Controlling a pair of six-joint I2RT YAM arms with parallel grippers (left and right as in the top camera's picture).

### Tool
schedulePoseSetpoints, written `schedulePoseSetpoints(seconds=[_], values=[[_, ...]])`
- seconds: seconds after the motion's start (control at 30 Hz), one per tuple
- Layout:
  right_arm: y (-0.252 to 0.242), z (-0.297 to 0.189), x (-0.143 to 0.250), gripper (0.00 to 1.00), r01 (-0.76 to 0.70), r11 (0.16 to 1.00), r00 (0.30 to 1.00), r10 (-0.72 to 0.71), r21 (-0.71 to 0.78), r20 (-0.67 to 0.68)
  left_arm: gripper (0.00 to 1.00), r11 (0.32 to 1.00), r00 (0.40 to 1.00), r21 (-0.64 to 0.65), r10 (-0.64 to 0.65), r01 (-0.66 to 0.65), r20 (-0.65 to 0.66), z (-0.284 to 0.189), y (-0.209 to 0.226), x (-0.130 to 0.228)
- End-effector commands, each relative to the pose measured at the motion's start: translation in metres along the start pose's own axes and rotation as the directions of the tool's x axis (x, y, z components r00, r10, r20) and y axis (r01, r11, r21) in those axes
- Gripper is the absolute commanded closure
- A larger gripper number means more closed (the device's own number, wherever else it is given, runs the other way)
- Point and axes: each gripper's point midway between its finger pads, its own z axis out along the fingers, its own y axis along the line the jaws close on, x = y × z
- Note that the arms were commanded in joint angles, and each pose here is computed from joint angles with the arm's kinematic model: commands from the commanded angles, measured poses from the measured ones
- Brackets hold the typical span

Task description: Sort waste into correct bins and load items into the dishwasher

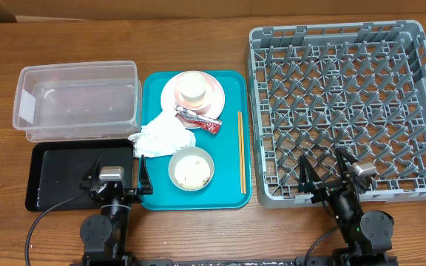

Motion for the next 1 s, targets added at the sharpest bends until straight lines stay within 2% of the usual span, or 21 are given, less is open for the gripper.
schedulePoseSetpoints(seconds=[0.0, 0.63, 0.83, 0.97], values=[[-0.002, 0.0, 0.0, 0.0, 0.0, 1.0, 1.0, 0.0, 0.008, 0.009, 0.0, 1.0, 1.0, -0.003, 0.019, -0.019, 0.005, 0.0, 0.0, 0.0], [-0.002, 0.0, 0.0, 0.0, 0.0, 1.0, 1.0, 0.0, 0.008, 0.009, 0.0, 1.0, 1.0, -0.003, 0.019, -0.019, 0.005, 0.0, 0.0, 0.0], [-0.002, 0.0, 0.0, 0.0, 0.0, 1.0, 1.0, 0.0, 0.008, 0.009, 0.0, 1.0, 0.997, 0.011, 0.02, -0.021, 0.072, -0.001, -0.002, -0.016], [-0.002, 0.0, 0.0, 0.0, 0.0, 1.0, 1.0, 0.0, 0.008, 0.009, 0.0, 1.0, 1.0, 0.013, 0.019, -0.019, 0.021, 0.0, -0.003, -0.004]])
